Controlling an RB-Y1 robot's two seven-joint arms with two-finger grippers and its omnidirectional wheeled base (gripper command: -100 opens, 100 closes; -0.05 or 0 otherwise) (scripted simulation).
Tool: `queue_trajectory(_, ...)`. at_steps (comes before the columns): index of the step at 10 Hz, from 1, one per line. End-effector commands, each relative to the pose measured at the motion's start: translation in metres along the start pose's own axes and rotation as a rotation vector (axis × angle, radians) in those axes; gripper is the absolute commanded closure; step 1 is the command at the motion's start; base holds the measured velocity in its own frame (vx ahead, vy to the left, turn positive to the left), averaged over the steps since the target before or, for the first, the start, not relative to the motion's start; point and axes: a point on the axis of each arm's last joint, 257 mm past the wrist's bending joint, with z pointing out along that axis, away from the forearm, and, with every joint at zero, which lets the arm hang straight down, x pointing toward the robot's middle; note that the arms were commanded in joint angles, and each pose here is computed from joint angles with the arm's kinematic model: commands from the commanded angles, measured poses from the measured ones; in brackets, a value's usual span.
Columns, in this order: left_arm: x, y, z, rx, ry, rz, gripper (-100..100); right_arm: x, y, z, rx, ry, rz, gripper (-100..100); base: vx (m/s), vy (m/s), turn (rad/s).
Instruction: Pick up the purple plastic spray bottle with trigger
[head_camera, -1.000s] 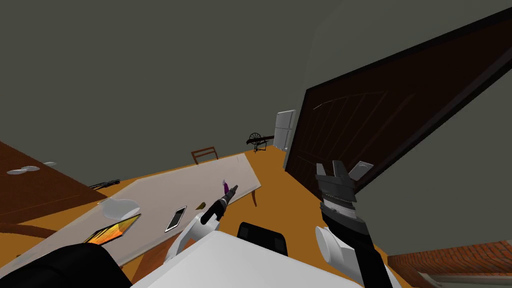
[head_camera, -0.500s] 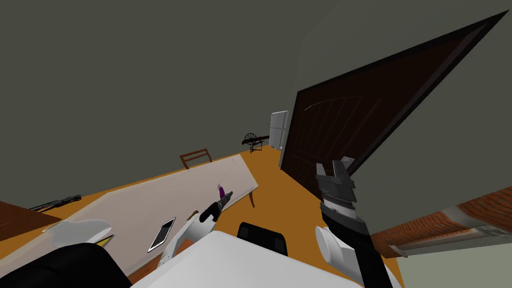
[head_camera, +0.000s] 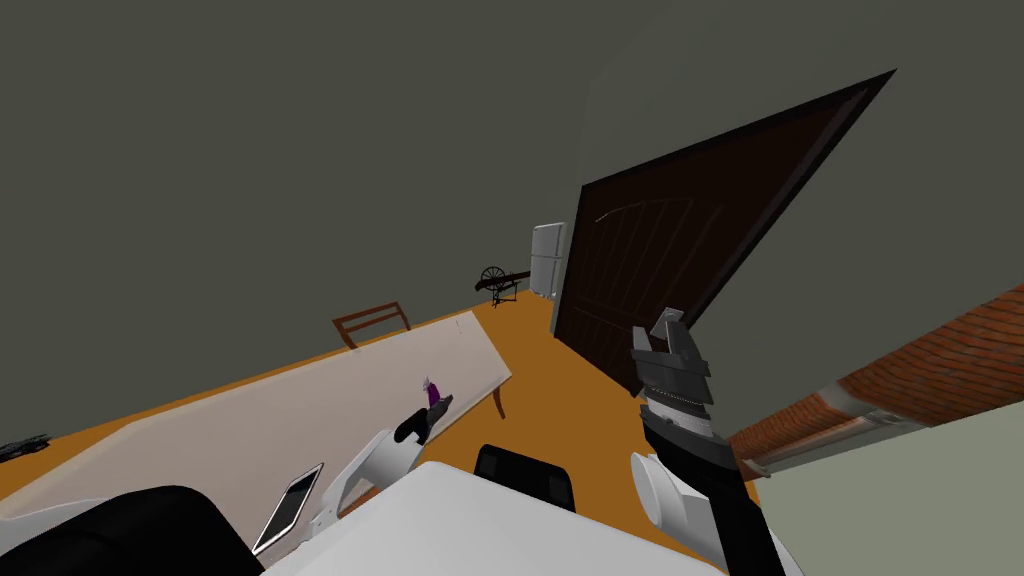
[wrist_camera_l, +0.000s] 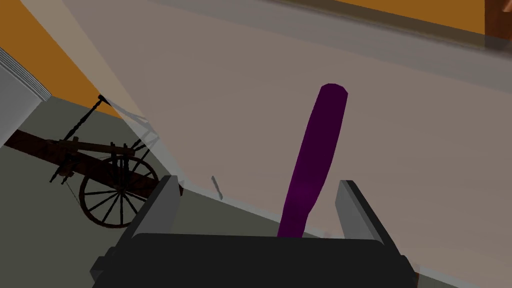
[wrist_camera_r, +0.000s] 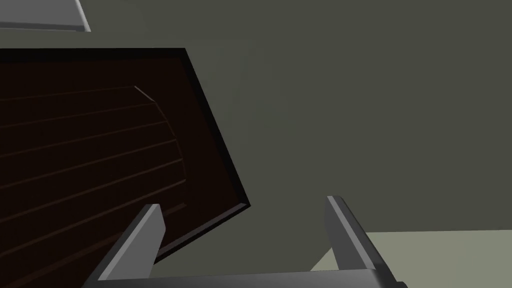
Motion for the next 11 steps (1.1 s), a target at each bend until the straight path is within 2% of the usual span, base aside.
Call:
queue_trajectory(1, -0.002, 0.027, 0.003, -0.072, 0.011, 0.023, -100, 0.0, 0.0, 0.0, 0.0, 0.0, 0.0, 0, 0.044, 0.012, -0.192)
queue_trajectory(7, -0.023, 0.117, 0.003, -0.287, 0.028, 0.068, -100, 0.0, 0.0, 0.0, 0.0, 0.0, 0.0, 0, 0.054, -0.006, -0.113)
queue_trajectory(8, -0.025, 0.123, 0.002, -0.302, 0.028, 0.07, -100, 0.0, 0.0, 0.0, 0.0, 0.0, 0.0, 0, 0.045, -0.013, -0.088)
queue_trajectory(9, -0.023, 0.115, 0.003, -0.288, 0.028, 0.068, -100, 0.0, 0.0, 0.0, 0.0, 0.0, 0.0, 0, 0.013, -0.004, -0.007)
queue_trajectory(10, -0.023, 0.116, 0.003, -0.291, 0.029, 0.069, 0, 0.0, 0.0, 0.0, 0.0, 0.0, 0.0, 0, 0.0, 0.0, 0.0)
queue_trajectory(11, -0.025, 0.117, 0.009, -0.299, 0.024, 0.055, -100, 0.0, 0.0, 0.0, 0.0, 0.0, 0.0, 0, -0.029, -0.011, -0.102)
